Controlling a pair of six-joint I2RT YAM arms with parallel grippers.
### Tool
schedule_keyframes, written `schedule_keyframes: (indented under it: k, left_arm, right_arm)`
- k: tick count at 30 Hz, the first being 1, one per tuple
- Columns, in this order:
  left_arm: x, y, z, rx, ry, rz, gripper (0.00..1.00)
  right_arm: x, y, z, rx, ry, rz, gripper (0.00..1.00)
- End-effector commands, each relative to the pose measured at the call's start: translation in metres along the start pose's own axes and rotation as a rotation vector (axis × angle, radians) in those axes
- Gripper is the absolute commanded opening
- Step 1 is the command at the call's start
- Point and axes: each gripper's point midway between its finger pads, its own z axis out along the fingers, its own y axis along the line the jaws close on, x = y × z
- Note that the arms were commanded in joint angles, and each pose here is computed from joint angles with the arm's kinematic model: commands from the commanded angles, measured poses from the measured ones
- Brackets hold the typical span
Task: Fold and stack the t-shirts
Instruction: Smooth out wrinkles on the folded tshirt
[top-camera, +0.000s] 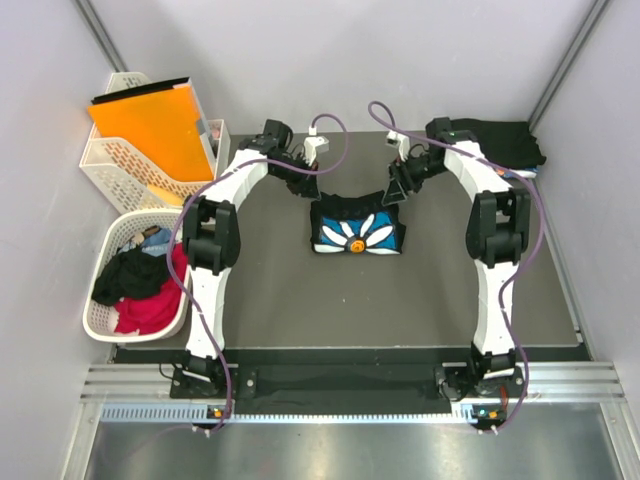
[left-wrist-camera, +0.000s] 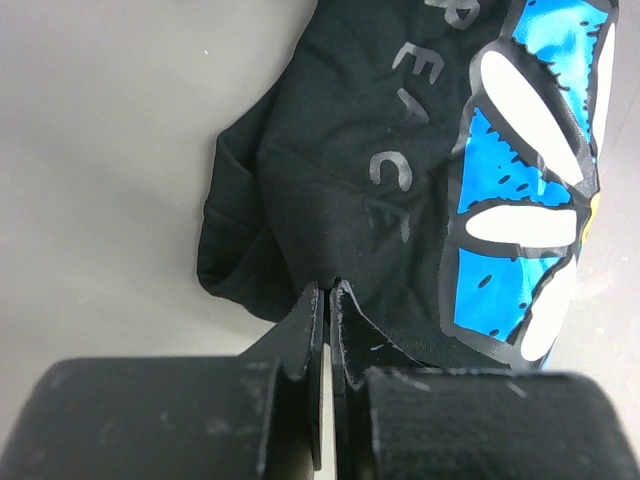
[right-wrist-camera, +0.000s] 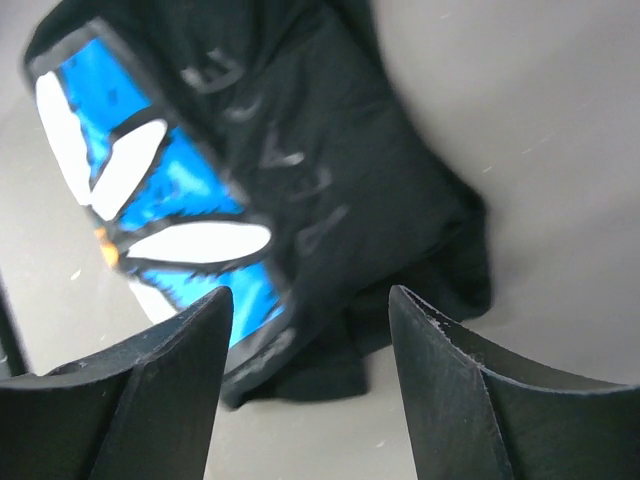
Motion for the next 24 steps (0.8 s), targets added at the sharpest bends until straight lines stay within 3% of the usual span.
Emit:
schedule_keyframes:
  k: [1,10,13,14,17,24]
  left_arm:
    - [-0.020,-0.008,-0.012,0.018,-0.052,0.048,0.00]
    - [-0.023,-0.017,-0.016,0.041,-0.062,0.056,0.00]
    - [-0.021,-0.018,-0.016,0.045,-0.058,0.058,0.00]
    - [-0.021,-0.017,-0.015,0.046,-0.056,0.057,0.00]
    - [-0.022,-0.017,-0.015,0.047,-0.061,0.062,0.00]
    - [-0.026,-0.017,-0.016,0.050,-0.072,0.074,0.00]
  right_arm:
    - [-0.022,-0.018,0.006,0.008,-0.074,-0.013,0.64]
    - [-0.021,-0.045,0.020,0.049,-0.078,0.030,0.59]
    - [-0.022,-0.045,0.021,0.054,-0.078,0.028,0.36]
    - [-0.022,-0.045,0.022,0.054,-0.077,0.029,0.20]
    - [-0.024,-0.045,0.018,0.073,-0.077,0.021,0.01]
    - [-0.025,-0.040,0.002,0.131,-0.067,-0.008,0.00]
